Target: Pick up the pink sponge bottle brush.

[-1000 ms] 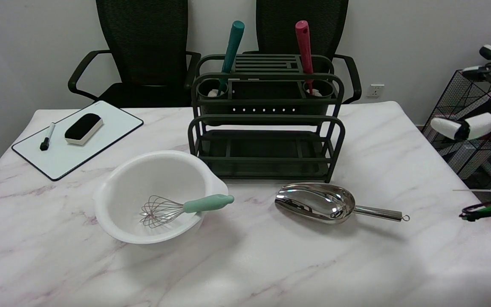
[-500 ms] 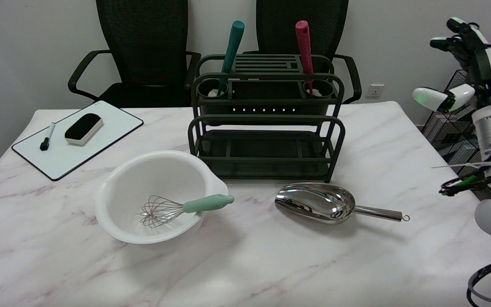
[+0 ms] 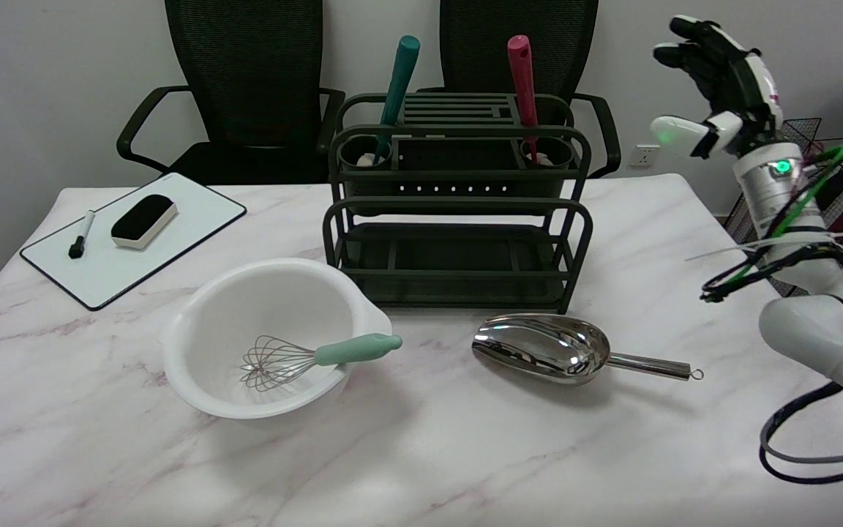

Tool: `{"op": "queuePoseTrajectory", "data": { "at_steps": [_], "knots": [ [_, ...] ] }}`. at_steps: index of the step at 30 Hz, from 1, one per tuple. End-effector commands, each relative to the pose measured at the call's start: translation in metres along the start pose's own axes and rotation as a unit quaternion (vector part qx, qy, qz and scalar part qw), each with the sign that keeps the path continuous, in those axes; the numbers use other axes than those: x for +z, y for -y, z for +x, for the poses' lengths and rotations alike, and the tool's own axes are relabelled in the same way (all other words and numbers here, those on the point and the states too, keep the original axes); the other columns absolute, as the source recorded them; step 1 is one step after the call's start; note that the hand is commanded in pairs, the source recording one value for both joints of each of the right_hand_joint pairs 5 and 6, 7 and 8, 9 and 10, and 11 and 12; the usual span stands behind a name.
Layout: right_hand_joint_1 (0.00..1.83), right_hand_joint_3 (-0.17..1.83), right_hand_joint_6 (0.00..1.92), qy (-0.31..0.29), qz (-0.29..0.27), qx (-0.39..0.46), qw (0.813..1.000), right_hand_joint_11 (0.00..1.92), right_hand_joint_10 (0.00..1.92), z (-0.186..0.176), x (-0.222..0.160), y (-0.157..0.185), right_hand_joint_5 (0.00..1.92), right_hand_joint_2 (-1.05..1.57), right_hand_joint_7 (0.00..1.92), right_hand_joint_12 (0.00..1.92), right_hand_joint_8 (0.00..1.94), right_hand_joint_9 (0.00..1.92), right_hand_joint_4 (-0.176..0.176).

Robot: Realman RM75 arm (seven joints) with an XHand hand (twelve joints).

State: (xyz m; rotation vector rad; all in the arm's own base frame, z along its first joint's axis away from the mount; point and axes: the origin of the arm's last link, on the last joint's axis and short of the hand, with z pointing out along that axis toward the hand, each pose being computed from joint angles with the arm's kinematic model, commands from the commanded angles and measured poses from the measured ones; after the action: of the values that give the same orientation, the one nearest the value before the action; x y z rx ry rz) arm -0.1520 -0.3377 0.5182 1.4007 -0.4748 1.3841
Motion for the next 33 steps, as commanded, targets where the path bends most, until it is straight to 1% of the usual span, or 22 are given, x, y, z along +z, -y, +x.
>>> {"op": "queuePoseTrajectory", "data": {
  "at_steps": [1,8,12,19,29,33],
  "knots": [
    [1.11,1.13,0.43,0.07,0.019,0.063,0.995,0.15,0.46,-0.061,0.056,0.009,0.43,-0.46,0.6,0.15,0.6,0.46,0.0],
    [1.1,1.19,0.57,0.082,0.023,0.065,0.994,0.17,0.47,-0.077,0.062,0.011,0.57,-0.48,0.62,0.17,0.62,0.47,0.0],
    [1.1,1.2,0.52,0.088,0.025,0.07,0.993,0.18,0.49,-0.087,0.062,0.011,0.52,-0.5,0.62,0.18,0.62,0.49,0.0],
    [1.1,1.18,0.41,0.102,0.016,0.07,0.992,0.19,0.5,-0.106,0.064,0.008,0.41,-0.51,0.61,0.19,0.61,0.5,0.0],
    [1.1,1.14,0.38,0.128,0.01,0.096,0.987,0.21,0.49,-0.139,0.062,0.007,0.38,-0.52,0.59,0.21,0.59,0.49,0.0],
    [1.1,1.12,0.38,0.139,0.023,0.104,0.985,0.22,0.5,-0.147,0.06,0.014,0.38,-0.51,0.6,0.22,0.6,0.5,0.0]
  ]
}}
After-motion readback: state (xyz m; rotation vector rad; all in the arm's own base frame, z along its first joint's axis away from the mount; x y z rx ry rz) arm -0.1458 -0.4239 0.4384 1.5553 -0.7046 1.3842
